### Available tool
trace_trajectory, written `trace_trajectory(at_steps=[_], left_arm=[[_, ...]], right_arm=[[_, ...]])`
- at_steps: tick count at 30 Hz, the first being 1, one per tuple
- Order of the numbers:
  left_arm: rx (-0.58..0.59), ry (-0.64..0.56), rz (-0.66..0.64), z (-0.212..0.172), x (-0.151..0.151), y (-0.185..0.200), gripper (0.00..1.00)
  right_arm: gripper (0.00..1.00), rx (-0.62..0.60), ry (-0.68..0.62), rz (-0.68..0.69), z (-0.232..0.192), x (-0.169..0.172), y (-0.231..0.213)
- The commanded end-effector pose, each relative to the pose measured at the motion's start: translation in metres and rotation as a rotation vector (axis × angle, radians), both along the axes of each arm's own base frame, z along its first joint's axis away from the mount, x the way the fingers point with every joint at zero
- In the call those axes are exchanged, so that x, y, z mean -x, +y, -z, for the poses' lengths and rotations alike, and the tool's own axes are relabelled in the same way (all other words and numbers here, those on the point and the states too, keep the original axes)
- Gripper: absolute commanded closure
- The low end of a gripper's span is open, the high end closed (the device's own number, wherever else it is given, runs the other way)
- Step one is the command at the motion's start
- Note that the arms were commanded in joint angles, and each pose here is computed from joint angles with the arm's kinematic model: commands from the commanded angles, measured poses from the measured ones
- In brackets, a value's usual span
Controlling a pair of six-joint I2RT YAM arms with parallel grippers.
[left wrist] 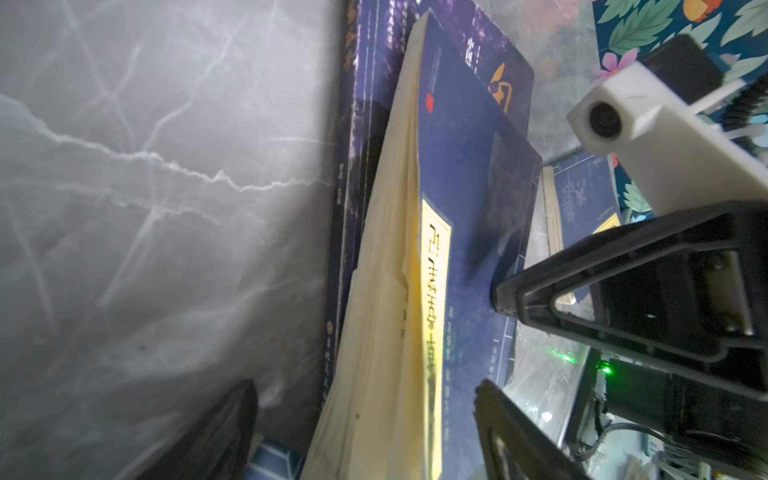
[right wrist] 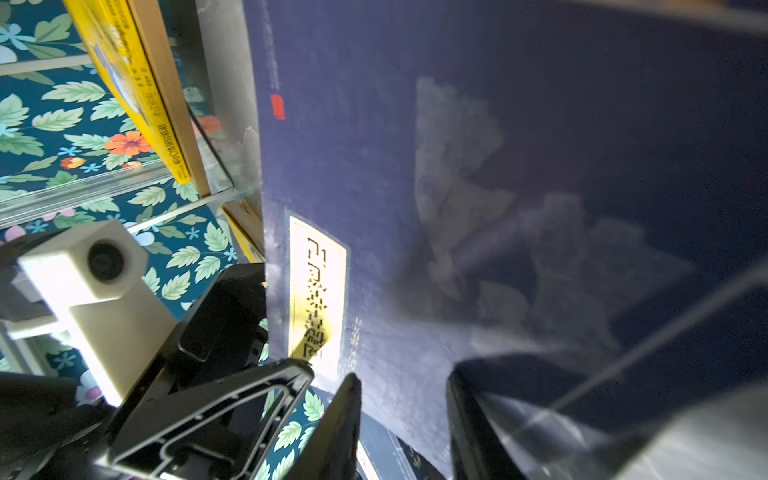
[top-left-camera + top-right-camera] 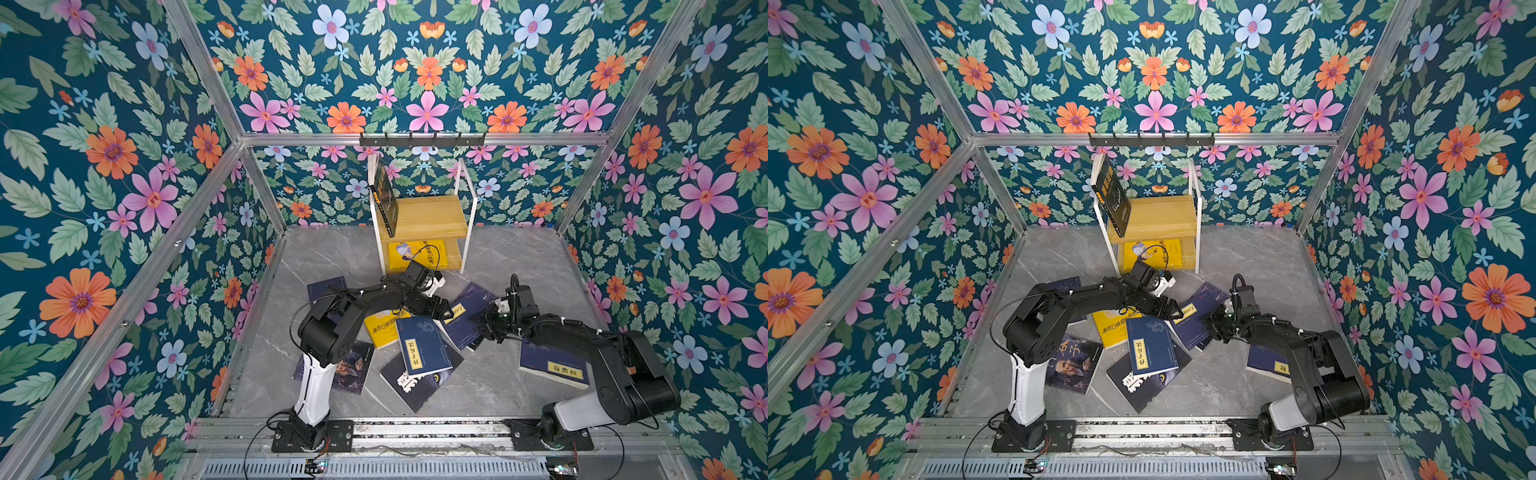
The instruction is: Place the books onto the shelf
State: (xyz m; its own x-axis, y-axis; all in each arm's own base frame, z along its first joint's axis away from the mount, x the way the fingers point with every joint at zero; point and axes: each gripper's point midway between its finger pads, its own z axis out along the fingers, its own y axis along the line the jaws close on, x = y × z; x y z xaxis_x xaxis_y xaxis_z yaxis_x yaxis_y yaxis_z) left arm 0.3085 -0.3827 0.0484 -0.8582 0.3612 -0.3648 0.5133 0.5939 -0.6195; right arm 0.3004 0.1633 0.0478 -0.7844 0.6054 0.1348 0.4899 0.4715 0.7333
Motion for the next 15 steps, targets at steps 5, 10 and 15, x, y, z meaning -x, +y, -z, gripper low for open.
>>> trace_trajectory(at_steps=[5, 10, 15], left_arm=[[0.033, 0.051, 0.039, -0.011, 0.014, 0.0, 0.35], [0.085, 0.044, 0.055, -0.03, 0.016, 0.0, 0.54], [0.1, 0.048, 0.06, -0.035, 0.015, -0.002, 0.76]], right_arm=[[0.64, 0.065, 0.094, 0.048, 0.023, 0.012, -0.012], [0.64, 0.075, 0.103, 0.041, 0.025, 0.014, -0.013], [0.64, 0.072, 0.101, 0.034, 0.025, 0.014, -0.012]])
